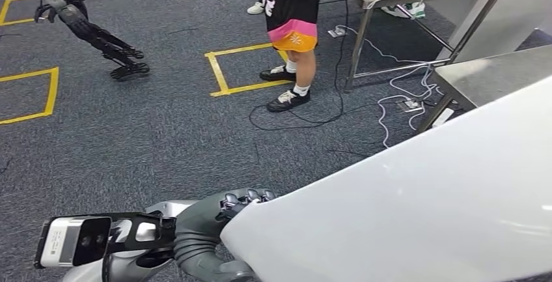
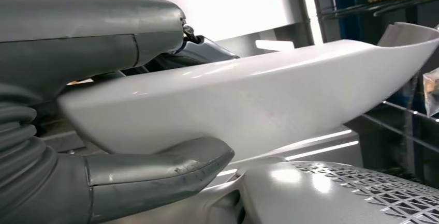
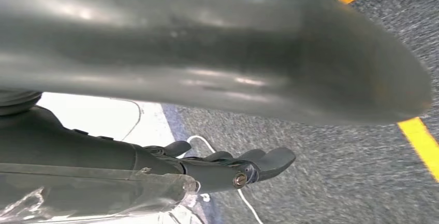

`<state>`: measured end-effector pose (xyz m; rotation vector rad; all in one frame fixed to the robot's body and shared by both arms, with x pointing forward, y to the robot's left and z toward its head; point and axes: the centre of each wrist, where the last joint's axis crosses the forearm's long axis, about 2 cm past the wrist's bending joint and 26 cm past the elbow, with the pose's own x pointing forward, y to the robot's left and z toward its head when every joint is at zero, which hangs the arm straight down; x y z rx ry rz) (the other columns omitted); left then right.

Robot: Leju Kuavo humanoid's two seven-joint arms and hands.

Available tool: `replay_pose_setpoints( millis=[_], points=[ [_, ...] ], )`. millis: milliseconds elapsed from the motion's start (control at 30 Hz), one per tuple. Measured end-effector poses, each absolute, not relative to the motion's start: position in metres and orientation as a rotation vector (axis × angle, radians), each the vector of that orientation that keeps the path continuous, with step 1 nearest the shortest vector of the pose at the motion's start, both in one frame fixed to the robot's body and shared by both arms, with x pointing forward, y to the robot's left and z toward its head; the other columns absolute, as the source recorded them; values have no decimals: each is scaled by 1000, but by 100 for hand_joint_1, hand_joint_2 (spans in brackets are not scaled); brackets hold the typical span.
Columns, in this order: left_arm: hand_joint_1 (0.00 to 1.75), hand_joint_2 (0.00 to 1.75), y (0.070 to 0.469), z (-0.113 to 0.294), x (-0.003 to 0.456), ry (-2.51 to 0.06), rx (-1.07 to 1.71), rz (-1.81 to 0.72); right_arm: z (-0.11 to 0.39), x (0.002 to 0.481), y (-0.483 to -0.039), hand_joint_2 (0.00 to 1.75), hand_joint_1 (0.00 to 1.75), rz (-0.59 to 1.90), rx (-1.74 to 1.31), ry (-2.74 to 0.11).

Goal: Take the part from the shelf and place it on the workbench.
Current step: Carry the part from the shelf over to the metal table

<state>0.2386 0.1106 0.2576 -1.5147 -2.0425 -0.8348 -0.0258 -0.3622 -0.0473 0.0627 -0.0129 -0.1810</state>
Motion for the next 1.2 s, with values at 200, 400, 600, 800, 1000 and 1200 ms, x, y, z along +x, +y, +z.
replay_pose_setpoints(
  millis=[200, 400, 600, 800, 1000, 1200],
  points=[
    [175, 175, 113, 253, 240, -2032, -1508, -849, -48, -26, -361, 0, 0, -174, 72, -21],
    [175, 175, 113, 253, 240, -2027, -1510, -863, -49, -29, -360, 0, 0, -211, 73, -23],
    [175, 175, 112, 252, 240, -2013, -1533, -867, -50, -23, -359, 0, 0, -321, 47, -18],
    [175, 175, 111, 253, 240, -2007, -1545, -869, -52, -21, -358, 0, 0, -374, 53, -24],
    [175, 175, 109, 254, 240, -2009, -1546, -882, -51, -19, -358, 0, 0, -470, 81, -64],
    [175, 175, 110, 252, 240, -2011, -1537, -888, -51, -19, -358, 0, 0, -482, 92, -69]
  ],
)
